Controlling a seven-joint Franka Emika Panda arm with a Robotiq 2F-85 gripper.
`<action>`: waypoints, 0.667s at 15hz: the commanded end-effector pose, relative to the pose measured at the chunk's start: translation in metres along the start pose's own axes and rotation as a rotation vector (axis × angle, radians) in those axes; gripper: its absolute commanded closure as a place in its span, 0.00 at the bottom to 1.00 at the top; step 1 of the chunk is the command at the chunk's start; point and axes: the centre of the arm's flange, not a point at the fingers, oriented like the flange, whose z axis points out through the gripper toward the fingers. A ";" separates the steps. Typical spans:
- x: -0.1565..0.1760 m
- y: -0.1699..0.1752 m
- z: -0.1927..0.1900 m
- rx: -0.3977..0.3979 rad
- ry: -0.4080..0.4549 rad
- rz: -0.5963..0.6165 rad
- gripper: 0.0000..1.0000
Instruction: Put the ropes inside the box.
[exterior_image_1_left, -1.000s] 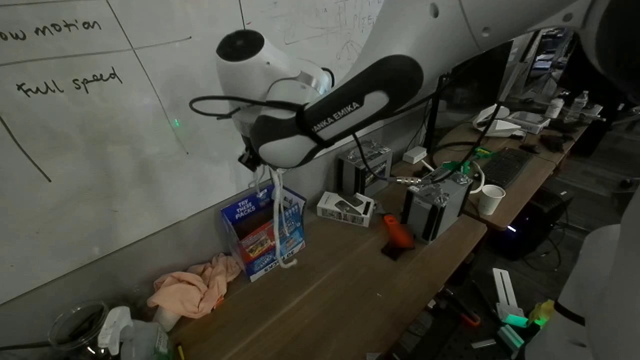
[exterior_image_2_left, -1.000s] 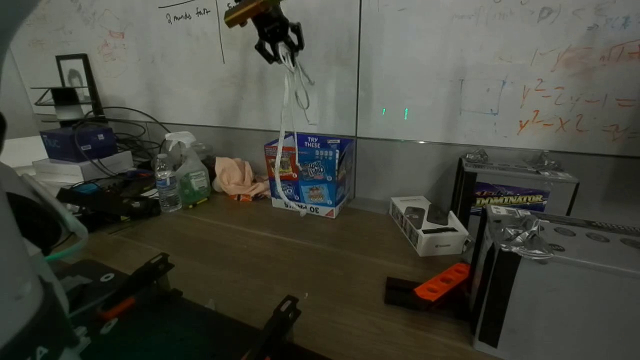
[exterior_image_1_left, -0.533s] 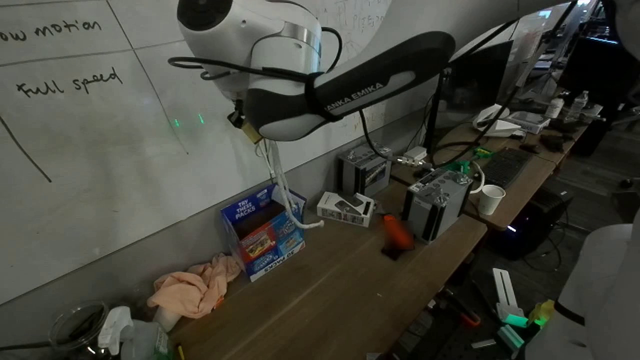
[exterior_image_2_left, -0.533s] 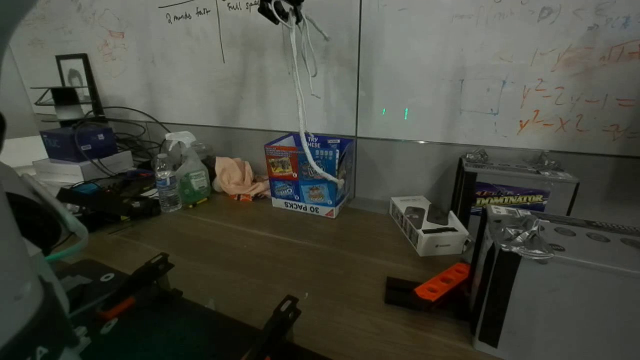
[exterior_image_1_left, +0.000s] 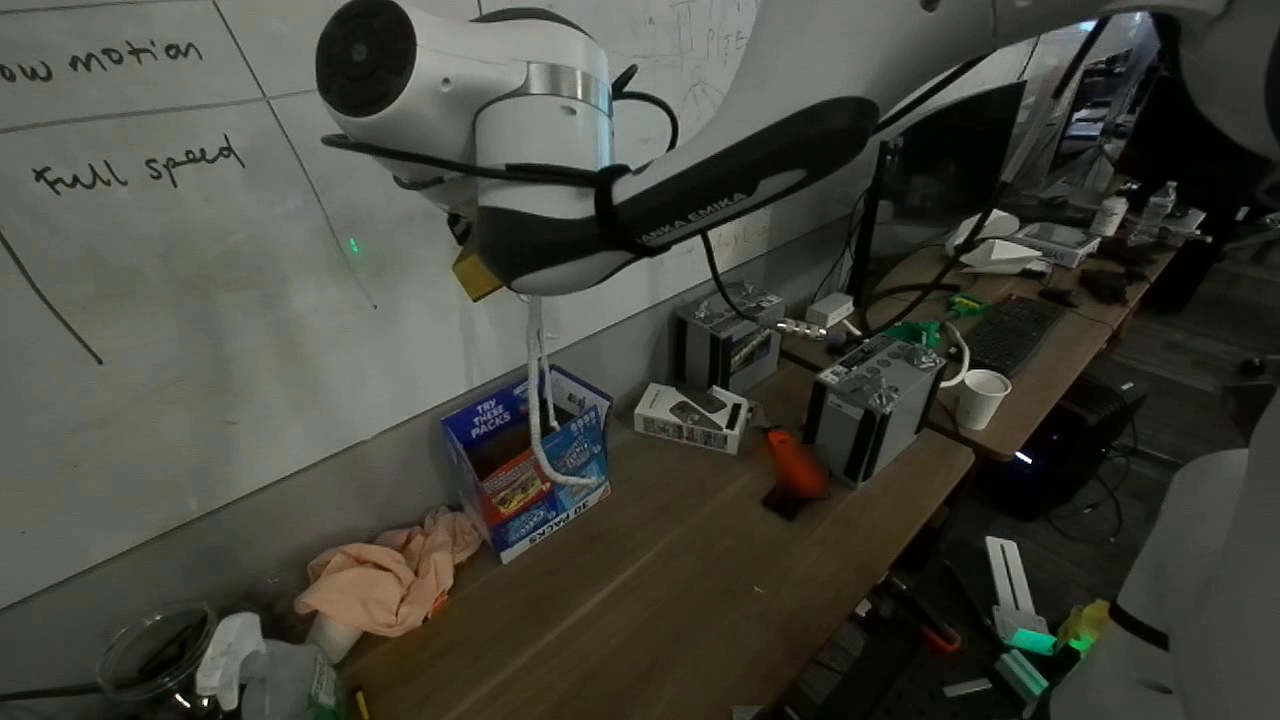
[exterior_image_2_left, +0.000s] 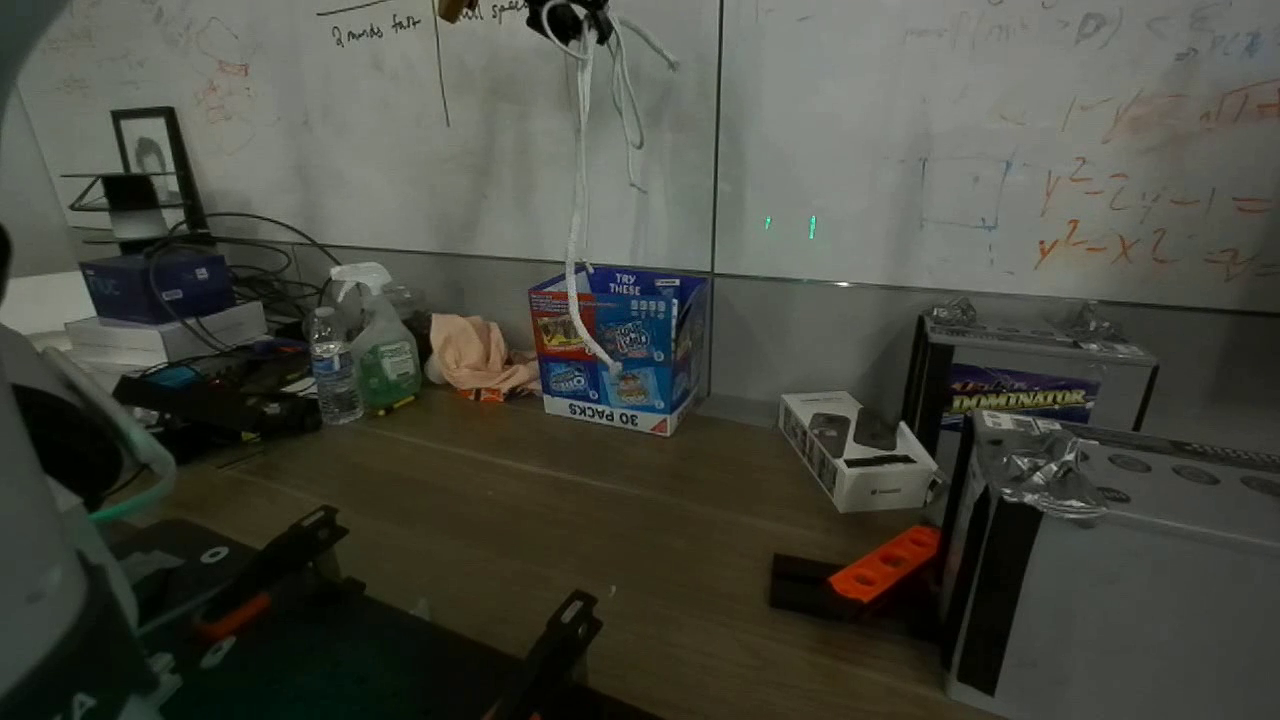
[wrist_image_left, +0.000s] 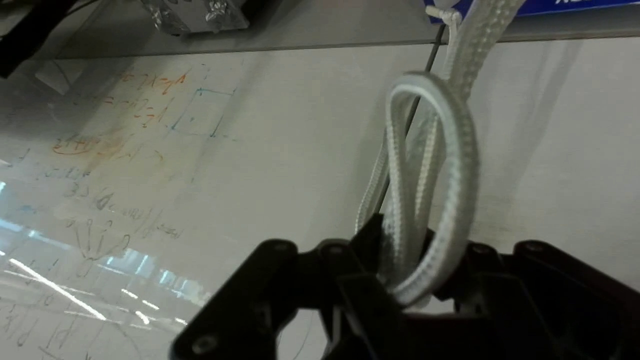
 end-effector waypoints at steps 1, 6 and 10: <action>-0.001 -0.022 0.014 -0.017 0.046 0.058 0.95; -0.022 -0.058 0.035 -0.017 0.046 0.086 0.95; -0.025 -0.075 0.040 -0.010 0.045 0.114 0.95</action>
